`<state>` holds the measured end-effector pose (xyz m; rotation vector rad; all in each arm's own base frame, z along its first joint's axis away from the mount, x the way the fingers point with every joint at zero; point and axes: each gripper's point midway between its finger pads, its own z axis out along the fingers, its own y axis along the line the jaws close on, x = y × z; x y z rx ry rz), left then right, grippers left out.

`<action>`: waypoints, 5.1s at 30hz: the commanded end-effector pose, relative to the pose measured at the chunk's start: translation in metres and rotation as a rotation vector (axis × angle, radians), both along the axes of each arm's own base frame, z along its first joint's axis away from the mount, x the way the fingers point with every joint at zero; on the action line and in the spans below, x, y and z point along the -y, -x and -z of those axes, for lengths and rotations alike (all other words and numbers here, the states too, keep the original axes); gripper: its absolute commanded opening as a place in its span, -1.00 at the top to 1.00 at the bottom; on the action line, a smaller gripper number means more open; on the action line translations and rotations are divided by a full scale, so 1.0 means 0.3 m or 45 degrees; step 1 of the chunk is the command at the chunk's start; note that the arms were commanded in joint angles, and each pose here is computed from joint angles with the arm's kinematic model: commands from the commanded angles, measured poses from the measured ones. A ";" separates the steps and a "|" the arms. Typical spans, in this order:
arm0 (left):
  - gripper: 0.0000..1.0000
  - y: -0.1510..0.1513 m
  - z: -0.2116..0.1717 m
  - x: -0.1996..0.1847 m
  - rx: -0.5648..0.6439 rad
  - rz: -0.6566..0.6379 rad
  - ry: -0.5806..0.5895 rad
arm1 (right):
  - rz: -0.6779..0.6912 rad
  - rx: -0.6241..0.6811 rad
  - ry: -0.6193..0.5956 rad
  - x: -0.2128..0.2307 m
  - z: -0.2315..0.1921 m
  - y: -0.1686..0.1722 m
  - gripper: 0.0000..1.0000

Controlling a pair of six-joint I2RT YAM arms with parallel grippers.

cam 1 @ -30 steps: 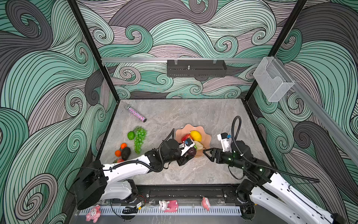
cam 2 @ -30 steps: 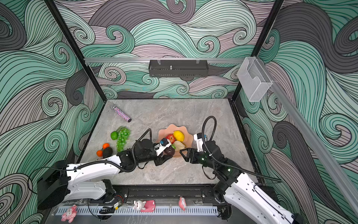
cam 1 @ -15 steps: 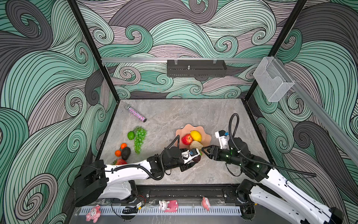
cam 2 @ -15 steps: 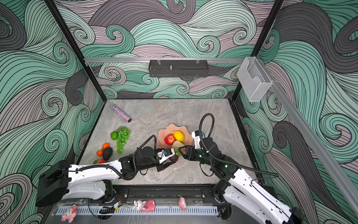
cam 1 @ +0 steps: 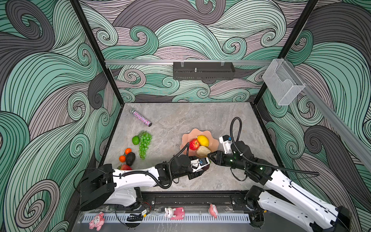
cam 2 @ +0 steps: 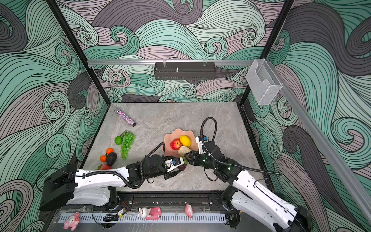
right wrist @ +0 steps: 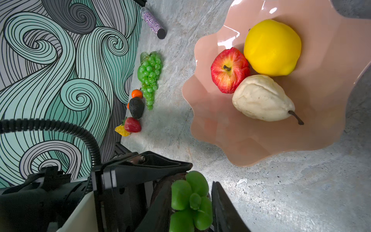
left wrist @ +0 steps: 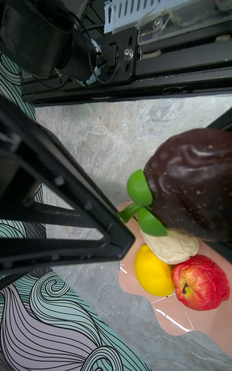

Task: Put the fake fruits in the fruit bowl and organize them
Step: 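Close the right gripper on the mangosteen held by the left gripper, then carry the mangosteen over the bowl with the right gripper while the left withdraws, then lower the mangosteen into the bowl beside the pear with the right gripper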

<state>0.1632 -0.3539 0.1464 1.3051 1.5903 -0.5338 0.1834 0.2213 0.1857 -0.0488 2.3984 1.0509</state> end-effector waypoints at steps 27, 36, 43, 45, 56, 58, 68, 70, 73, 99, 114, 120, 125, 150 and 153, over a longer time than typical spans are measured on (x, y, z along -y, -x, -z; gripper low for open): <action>-0.19 -0.054 -0.040 -0.003 0.052 -0.125 0.051 | -0.013 0.060 0.080 -0.029 -0.011 -0.023 0.89; -0.79 -0.112 -0.063 -0.051 0.041 -0.305 0.047 | -0.002 0.167 0.252 0.013 -0.028 -0.060 0.93; -0.90 -0.189 -0.166 -0.246 0.012 -0.494 0.202 | 0.024 0.318 0.526 0.055 -0.054 -0.156 0.93; -0.89 -0.235 -0.202 -0.327 -0.015 -0.618 0.275 | 0.022 0.349 0.579 0.050 -0.062 -0.185 0.94; -0.88 -0.362 -0.260 -0.692 -0.017 -1.305 0.452 | -0.043 0.435 0.763 -0.085 -0.054 -0.365 0.96; -0.88 -0.361 -0.263 -0.738 -0.012 -1.378 0.481 | -0.053 0.441 0.787 -0.114 -0.050 -0.398 0.97; -0.88 -0.351 -0.259 -0.871 0.031 -1.566 0.601 | -0.151 0.444 0.883 -0.272 0.024 -0.483 0.99; -0.88 -0.352 -0.256 -0.881 0.034 -1.587 0.595 | -0.172 0.444 0.903 -0.294 0.037 -0.481 1.00; -0.88 -0.353 -0.250 -0.892 0.039 -1.614 0.585 | -0.204 0.436 0.918 -0.321 0.066 -0.457 1.00; -0.88 -0.359 -0.235 -0.901 0.024 -1.631 0.581 | -0.302 0.456 1.153 -0.376 0.236 -0.391 1.00; -0.88 -0.363 -0.230 -0.906 0.022 -1.643 0.584 | -0.229 0.554 1.171 -0.353 0.222 -0.365 1.00; -0.88 -0.370 -0.221 -0.897 0.012 -1.635 0.571 | -0.170 0.581 1.113 -0.323 0.180 -0.351 1.00; -0.88 -0.374 -0.213 -0.894 0.008 -1.635 0.558 | -0.117 0.597 1.089 -0.293 0.170 -0.345 1.00; -0.88 -0.376 -0.213 -0.899 0.002 -1.640 0.569 | -0.031 0.535 1.101 -0.218 0.251 -0.312 0.86; -0.88 -0.376 -0.211 -0.898 0.000 -1.639 0.567 | -0.036 0.534 1.099 -0.218 0.250 -0.308 0.79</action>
